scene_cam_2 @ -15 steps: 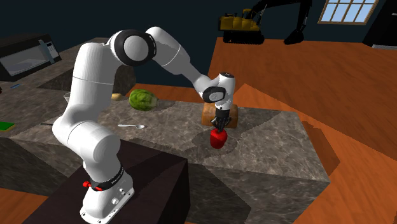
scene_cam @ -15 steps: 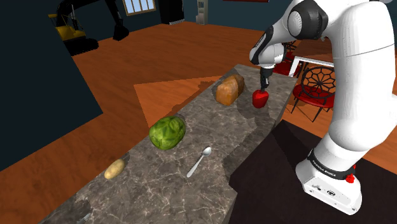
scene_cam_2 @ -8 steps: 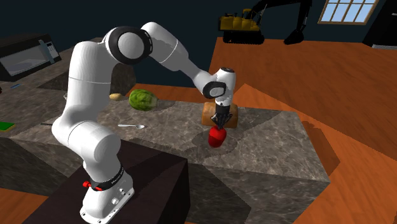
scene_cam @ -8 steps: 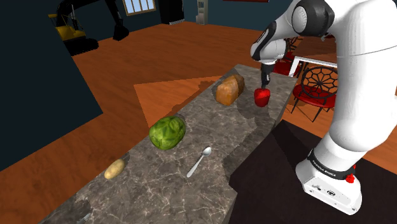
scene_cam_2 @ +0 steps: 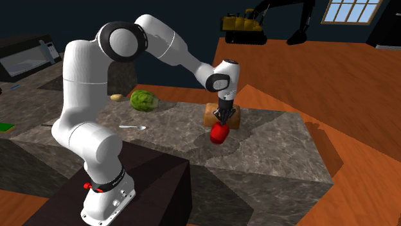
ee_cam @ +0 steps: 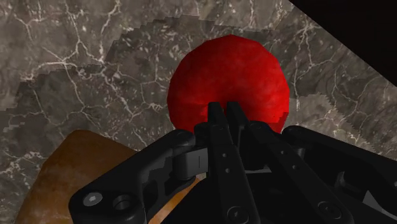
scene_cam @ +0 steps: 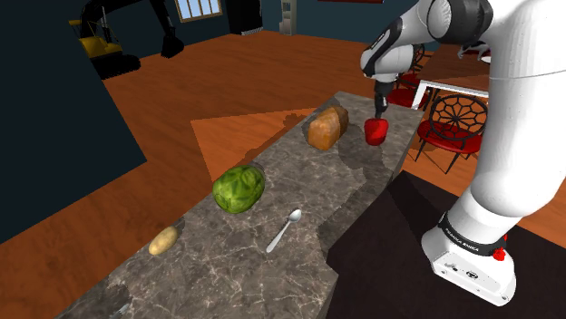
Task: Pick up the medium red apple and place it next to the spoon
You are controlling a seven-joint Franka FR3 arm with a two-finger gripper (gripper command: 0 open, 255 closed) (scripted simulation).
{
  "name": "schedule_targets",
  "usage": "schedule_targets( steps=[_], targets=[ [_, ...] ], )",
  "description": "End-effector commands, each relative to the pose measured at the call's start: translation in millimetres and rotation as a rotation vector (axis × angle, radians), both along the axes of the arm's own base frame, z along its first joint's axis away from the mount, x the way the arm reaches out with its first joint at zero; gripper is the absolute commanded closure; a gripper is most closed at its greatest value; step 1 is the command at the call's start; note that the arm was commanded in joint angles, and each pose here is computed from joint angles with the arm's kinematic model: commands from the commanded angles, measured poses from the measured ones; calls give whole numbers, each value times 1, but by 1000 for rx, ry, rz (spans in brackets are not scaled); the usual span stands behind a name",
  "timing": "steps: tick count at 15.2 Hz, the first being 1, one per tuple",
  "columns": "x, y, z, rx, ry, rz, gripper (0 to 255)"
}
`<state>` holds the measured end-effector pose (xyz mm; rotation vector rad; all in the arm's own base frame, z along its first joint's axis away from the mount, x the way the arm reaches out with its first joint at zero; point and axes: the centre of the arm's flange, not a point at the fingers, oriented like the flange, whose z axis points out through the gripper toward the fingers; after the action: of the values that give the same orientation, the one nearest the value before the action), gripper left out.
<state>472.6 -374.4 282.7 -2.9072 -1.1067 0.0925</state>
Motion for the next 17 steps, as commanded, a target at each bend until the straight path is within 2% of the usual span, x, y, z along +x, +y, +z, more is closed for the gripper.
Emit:
schedule_targets(
  steps=[1,17],
  targets=[
    [1,0,12,0,0,0,255],
    [1,0,96,0,0,0,255]
  ],
)
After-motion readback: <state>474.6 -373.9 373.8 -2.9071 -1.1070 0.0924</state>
